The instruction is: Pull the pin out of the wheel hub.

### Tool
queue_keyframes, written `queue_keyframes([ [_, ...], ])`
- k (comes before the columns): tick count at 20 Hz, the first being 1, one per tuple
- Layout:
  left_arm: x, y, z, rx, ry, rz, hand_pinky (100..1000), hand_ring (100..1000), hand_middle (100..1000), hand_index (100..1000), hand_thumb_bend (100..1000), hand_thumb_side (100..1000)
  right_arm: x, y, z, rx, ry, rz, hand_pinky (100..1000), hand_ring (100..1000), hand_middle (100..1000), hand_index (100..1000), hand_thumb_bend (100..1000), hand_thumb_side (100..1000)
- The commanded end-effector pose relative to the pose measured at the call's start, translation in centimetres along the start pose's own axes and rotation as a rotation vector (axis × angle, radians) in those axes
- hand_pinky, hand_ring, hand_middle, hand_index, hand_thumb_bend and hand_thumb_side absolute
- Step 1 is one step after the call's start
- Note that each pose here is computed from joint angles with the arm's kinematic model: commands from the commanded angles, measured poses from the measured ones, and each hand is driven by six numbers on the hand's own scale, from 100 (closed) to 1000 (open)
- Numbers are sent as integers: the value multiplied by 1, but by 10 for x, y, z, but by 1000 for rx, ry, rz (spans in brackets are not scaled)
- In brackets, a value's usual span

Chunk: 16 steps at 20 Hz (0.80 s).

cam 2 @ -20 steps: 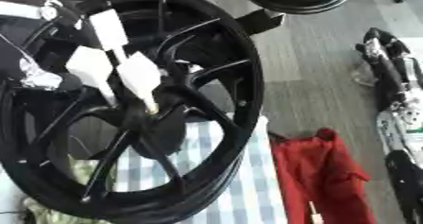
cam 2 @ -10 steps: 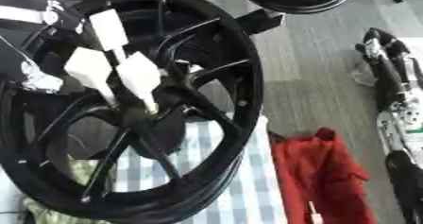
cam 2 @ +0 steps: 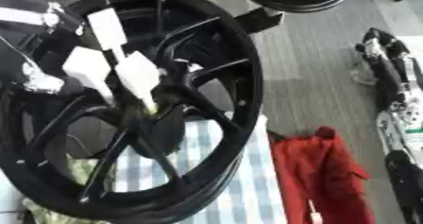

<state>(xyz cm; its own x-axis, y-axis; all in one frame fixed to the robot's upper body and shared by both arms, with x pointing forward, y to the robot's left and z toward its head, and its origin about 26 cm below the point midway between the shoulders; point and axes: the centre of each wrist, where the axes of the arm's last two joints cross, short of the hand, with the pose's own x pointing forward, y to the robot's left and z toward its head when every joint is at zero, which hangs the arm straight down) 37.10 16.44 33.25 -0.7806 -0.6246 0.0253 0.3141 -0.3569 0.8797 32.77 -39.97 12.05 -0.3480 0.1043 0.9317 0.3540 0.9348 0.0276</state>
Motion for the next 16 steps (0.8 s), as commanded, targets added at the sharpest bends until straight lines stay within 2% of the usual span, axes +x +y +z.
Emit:
queue_keyframes([
  [1,0,7,7,20,16,-8,783,734,715,841,301,525,12,-4,-7,2,-36,23,944,790,860,808,139,472],
  [7,1,9,9,31,20,2,771,710,681,809,251,461,12,-4,-7,0,-36,23,944,790,861,808,138,474],
  [9,2,10,10,36,25,8,762,692,659,791,217,405,12,-4,-7,0,-36,22,944,790,861,808,137,474],
  [16,3,10,8,34,32,18,750,665,615,755,210,360,12,-4,-7,-1,-36,21,944,790,862,809,135,475],
])
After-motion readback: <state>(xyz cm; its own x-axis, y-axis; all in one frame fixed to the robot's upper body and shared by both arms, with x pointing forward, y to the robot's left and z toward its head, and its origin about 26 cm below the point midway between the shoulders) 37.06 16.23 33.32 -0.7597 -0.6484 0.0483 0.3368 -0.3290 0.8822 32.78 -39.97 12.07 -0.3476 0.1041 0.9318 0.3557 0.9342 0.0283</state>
